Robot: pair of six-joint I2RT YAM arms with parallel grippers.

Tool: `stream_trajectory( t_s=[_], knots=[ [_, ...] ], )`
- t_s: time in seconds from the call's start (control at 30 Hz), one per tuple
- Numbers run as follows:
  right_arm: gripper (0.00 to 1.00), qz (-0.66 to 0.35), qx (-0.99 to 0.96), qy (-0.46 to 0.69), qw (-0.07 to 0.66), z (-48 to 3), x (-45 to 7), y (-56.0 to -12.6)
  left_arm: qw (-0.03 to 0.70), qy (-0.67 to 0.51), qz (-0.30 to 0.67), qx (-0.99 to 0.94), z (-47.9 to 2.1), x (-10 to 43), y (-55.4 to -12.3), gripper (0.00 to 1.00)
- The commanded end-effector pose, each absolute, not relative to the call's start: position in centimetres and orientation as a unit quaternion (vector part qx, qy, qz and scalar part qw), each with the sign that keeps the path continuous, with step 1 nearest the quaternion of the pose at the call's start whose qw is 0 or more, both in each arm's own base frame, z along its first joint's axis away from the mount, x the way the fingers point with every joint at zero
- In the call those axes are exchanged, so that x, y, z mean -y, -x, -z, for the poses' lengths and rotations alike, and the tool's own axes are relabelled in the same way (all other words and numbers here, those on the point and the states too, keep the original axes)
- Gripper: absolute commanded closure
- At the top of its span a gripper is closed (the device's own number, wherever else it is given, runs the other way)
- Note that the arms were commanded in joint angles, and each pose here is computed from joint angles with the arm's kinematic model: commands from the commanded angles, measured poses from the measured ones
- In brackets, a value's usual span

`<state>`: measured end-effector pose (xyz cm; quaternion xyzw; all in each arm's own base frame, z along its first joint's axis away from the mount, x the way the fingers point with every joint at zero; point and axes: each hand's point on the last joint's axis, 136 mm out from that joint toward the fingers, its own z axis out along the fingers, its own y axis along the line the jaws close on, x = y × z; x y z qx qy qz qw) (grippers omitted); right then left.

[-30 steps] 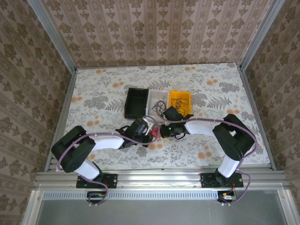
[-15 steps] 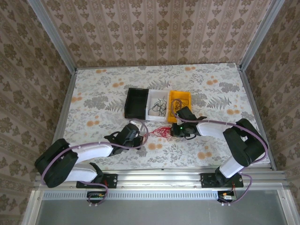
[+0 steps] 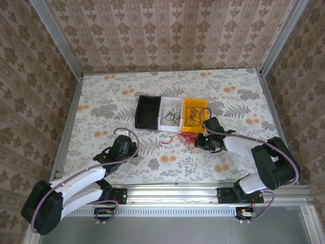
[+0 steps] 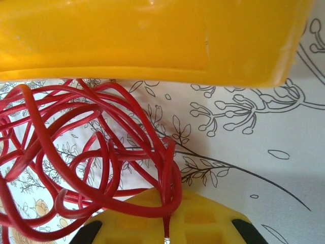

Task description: Untangle the cables

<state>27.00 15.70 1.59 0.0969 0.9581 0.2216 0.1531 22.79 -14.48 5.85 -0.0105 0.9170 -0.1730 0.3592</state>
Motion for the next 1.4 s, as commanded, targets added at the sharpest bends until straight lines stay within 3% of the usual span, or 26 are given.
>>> stream_trajectory(
  t_s=[0.0, 0.1, 0.27, 0.47, 0.8, 0.87, 1.07, 1.37],
  knots=[
    [0.92, -0.182, -0.969, -0.115, 0.124, 0.3, -14.0, -25.6, 0.372, -0.080, 0.224, -0.897, -8.7, 18.2, -23.1, 0.71],
    [0.92, -0.183, -0.969, -0.113, 0.118, 0.6, -14.2, -25.5, 0.356, -0.168, 0.228, -0.890, -9.2, 21.7, -22.5, 0.58],
    [0.92, -0.186, -0.969, -0.108, 0.120, 0.4, -14.3, -25.5, 0.331, -0.277, 0.226, -0.873, -8.2, 27.8, -22.2, 0.48],
    [0.92, -0.185, -0.971, -0.100, 0.119, 0.1, -14.2, -25.0, 0.328, -0.329, 0.196, -0.864, -5.8, 33.1, -24.2, 0.49],
    [0.92, -0.189, -0.970, -0.090, 0.125, -0.4, -14.1, -24.7, 0.357, -0.317, 0.080, -0.875, -2.4, 33.1, -28.1, 0.54],
    [0.92, -0.189, -0.970, -0.090, 0.126, -0.5, -14.1, -24.7, 0.348, -0.326, 0.087, -0.875, -1.6, 33.4, -27.8, 0.56],
    [0.91, -0.171, -0.972, -0.102, 0.126, -0.4, -13.4, -24.6, 0.337, -0.307, 0.098, -0.885, -0.4, 32.9, -27.4, 1.00],
    [0.90, -0.107, -0.976, -0.150, 0.118, 0.6, -10.7, -24.0, 0.405, -0.177, 0.100, -0.892, -5.8, 26.9, -27.4, 1.00]
  ],
)
